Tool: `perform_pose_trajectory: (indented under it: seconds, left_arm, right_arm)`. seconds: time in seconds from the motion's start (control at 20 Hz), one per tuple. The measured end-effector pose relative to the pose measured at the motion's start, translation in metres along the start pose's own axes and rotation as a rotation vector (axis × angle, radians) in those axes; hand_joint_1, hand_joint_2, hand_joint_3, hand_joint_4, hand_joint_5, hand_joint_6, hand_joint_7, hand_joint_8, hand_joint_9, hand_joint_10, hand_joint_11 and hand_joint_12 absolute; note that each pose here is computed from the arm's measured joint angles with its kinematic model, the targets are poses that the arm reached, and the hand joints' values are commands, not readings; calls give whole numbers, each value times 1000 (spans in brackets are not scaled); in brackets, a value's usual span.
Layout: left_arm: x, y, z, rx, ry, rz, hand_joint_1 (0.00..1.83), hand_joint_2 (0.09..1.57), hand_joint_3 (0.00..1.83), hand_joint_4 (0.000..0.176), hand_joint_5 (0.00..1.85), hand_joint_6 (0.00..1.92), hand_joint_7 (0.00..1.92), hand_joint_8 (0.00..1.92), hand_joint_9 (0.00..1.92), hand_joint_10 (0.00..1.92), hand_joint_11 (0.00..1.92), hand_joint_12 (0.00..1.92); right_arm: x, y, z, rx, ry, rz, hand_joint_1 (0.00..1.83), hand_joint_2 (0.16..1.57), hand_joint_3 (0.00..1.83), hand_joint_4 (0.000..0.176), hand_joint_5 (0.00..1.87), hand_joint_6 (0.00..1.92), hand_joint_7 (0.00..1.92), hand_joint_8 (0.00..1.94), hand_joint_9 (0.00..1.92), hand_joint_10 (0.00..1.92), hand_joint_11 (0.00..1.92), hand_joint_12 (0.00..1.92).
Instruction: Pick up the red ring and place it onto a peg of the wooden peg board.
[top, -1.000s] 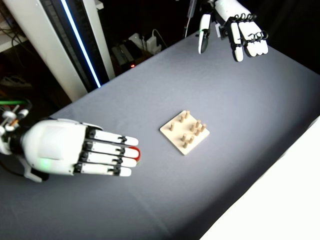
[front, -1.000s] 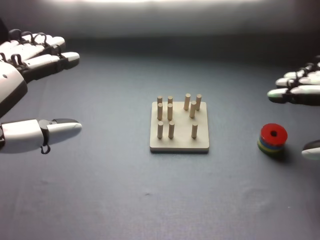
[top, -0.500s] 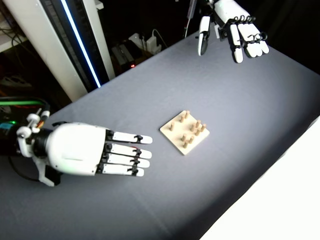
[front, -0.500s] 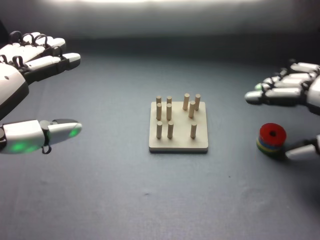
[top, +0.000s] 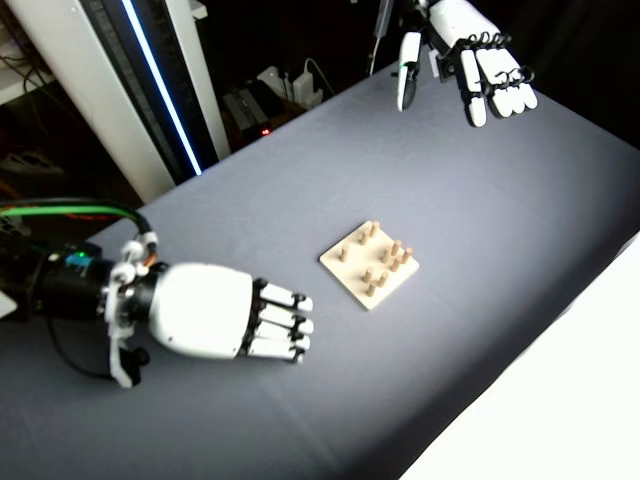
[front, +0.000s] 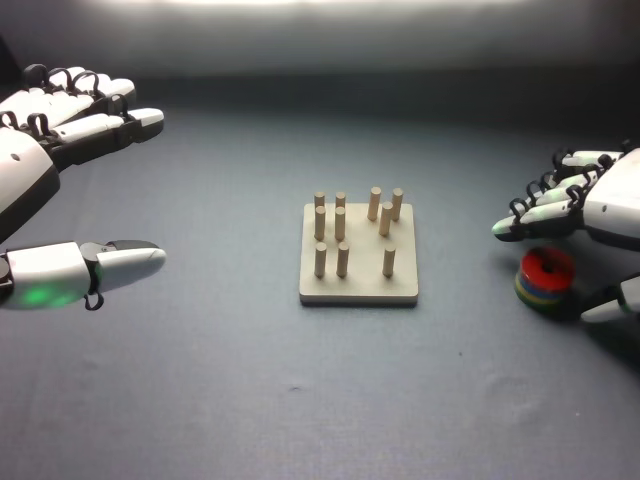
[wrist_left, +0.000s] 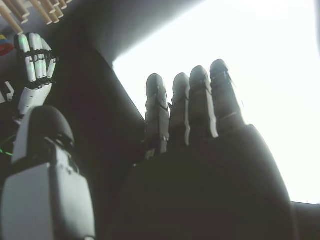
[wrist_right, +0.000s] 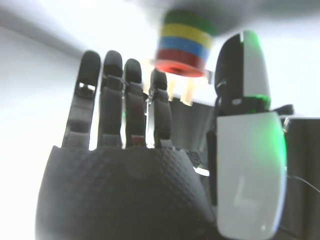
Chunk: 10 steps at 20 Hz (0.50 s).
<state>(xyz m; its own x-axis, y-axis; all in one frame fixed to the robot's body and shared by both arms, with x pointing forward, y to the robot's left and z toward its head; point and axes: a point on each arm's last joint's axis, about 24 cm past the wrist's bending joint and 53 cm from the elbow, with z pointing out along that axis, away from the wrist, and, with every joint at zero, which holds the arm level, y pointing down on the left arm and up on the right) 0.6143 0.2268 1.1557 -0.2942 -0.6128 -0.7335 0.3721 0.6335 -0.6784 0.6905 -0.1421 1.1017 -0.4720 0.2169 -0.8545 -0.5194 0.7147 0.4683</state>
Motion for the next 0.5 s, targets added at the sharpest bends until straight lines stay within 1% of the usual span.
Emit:
perform_pose_trajectory:
  seconds: [0.05, 0.1, 0.15, 0.2, 0.25, 0.3, 0.35, 0.4, 0.45, 0.5]
  left_arm:
    - [1, 0, 0, 0, 1, -4, 531, 1085, 1, 21, 315, 2, 109, 2, 58, 5, 5, 4]
    - [1, 0, 0, 2, 2, -3, 529, 1085, 1, 17, 316, 2, 105, 0, 54, 3, 3, 3]
    - [1, 0, 0, 1, 2, -3, 559, 1088, 1, 20, 315, 2, 106, 1, 56, 3, 0, 0]
    - [0, 0, 0, 0, 0, -4, 562, 1090, 2, 22, 306, 0, 100, 0, 49, 0, 0, 0]
    - [0, 0, 0, -1, 0, -4, 547, 1085, 0, 19, 315, 4, 107, 3, 59, 5, 7, 3]
    - [0, 0, 0, -1, -1, -5, 555, 1082, 0, 18, 321, 5, 109, 3, 62, 5, 9, 4]
    - [0, 0, 0, 0, -1, -5, 579, 1086, 0, 19, 321, 4, 112, 3, 63, 4, 2, 2]
    - [1, 0, 0, 2, 1, -3, 579, 1086, 0, 19, 321, 4, 112, 3, 63, 4, 2, 2]
    - [1, -1, 0, 2, 1, -3, 567, 1084, 0, 32, 318, 2, 113, 3, 64, 4, 1, 2]
    - [0, 0, 0, 2, 0, -4, 548, 1085, 0, 46, 305, 0, 102, 0, 58, 1, 6, 4]
  right_arm:
    - [4, 1, 2, 1, 8, 2, 1016, 997, 3, 61, 419, 9, 411, 3, 414, 0, 0, 1008]
    - [6, 3, 3, -4, 13, -1, 1035, 999, 2, 44, 449, 10, 448, 8, 452, 9, 0, 1092]
    - [8, 4, 4, -7, 15, 0, 1015, 1005, 2, 51, 486, 13, 490, 10, 494, 17, 0, 1166]
    - [7, 6, 4, -12, 12, 1, 1019, 1007, 2, 39, 513, 19, 513, 14, 518, 23, 4, 1180]
    - [6, 6, 4, -12, 11, 2, 997, 1013, 4, 45, 516, 17, 519, 13, 527, 23, 15, 1192]
    - [6, 5, 4, -10, 11, 1, 977, 1019, 3, 60, 517, 10, 527, 7, 537, 20, 2, 1245]
    - [6, 5, 4, -9, 11, 1, 1014, 1045, 3, 56, 594, 18, 627, 23, 652, 63, 25, 1431]
    - [6, 5, 4, -7, 12, 1, 1014, 1045, 3, 56, 594, 18, 627, 23, 652, 63, 25, 1431]
    - [6, 4, 4, -6, 13, 1, 1056, 1040, 1, 39, 664, 11, 717, 32, 729, 126, 118, 1478]
    - [6, 4, 4, -6, 12, 2, 1114, 1028, 0, 8, 750, 18, 828, 45, 770, 341, 290, 1457]
